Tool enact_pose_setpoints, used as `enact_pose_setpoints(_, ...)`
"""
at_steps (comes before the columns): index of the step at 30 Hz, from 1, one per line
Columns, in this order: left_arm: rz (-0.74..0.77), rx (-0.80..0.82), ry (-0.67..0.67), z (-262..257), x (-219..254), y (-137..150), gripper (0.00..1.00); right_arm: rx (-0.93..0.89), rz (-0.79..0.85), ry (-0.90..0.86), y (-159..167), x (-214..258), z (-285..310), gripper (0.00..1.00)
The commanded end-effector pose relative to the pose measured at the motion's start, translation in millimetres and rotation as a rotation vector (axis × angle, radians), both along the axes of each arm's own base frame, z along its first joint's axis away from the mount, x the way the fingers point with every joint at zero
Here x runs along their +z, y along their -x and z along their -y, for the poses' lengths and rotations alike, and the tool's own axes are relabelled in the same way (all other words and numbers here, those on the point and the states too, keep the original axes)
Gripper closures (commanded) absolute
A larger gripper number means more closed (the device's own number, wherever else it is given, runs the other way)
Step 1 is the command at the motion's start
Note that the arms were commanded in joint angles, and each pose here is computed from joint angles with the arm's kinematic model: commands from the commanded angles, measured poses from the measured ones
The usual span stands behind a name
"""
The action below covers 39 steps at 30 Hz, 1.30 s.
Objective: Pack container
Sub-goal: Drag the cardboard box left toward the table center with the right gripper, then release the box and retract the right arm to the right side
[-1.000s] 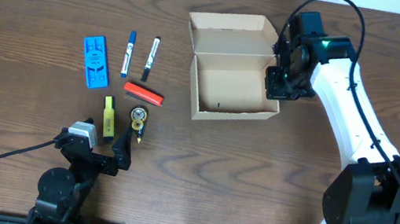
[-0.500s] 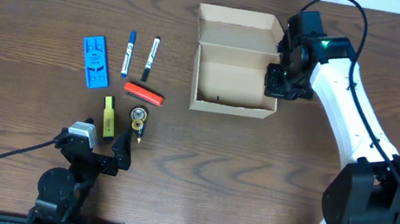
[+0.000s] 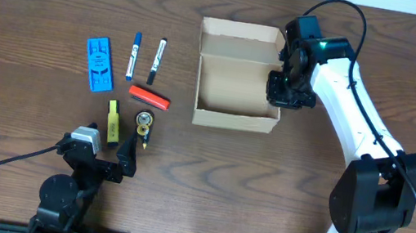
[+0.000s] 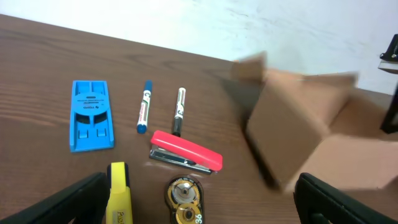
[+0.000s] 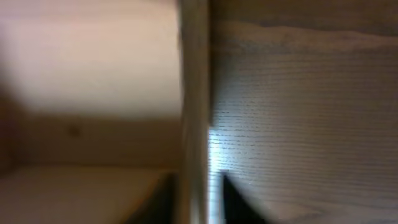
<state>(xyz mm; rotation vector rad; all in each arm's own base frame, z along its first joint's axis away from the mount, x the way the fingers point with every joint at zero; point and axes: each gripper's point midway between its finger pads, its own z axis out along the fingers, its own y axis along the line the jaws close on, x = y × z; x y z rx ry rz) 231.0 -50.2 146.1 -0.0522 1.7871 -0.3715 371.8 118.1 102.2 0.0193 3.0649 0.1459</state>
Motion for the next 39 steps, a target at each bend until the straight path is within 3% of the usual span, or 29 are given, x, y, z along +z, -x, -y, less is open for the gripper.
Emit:
enact_pose_setpoints(1, -0.027, 0.015, -0.01, -2.9, -14.4, -1.0, 0.05, 0.001, -0.005, 0.005, -0.1, -1.0, -2.2, 0.39)
enact_pose_setpoints(7, -0.026, 0.015, -0.01, -2.9, -14.1, -1.1, 0.05, 0.002, -0.005, -0.028, 2.8, 12.7, -6.4, 0.35)
enact_pose_setpoints(17, -0.026, 0.015, -0.01, -2.9, -14.1, -1.1, 0.05, 0.005, 0.118, -0.071, 24.5, 99.8, -1.4, 0.34)
enact_pose_setpoints(26, -0.027, 0.015, -0.01, -2.9, -14.4, -1.0, 0.04, 0.131, 0.259, -0.082, 80.5, 164.3, 14.6, 0.34)
enact_pose_setpoints(33, -0.026, 0.015, -0.01, -2.9, -14.2, -1.0, 0.05, 0.172, 0.342, -0.092, 137.9, 172.2, 30.6, 0.33)
enact_pose_setpoints(36, -0.026, 0.015, -0.01, -2.9, -14.2, -1.0, 0.05, 0.173, 0.384, -0.1, 160.3, 174.7, 37.1, 0.23)
enact_pose_setpoints(37, -0.026, 0.015, -0.01, -2.9, -14.3, -1.1, 0.05, 0.172, 0.402, -0.104, 166.7, 177.0, 39.0, 0.01)
enact_pose_setpoints(39, -0.026, 0.015, -0.01, -2.9, -14.2, -1.0, 0.05, 0.17, 0.436, -0.112, 175.5, 182.7, 41.6, 0.01)
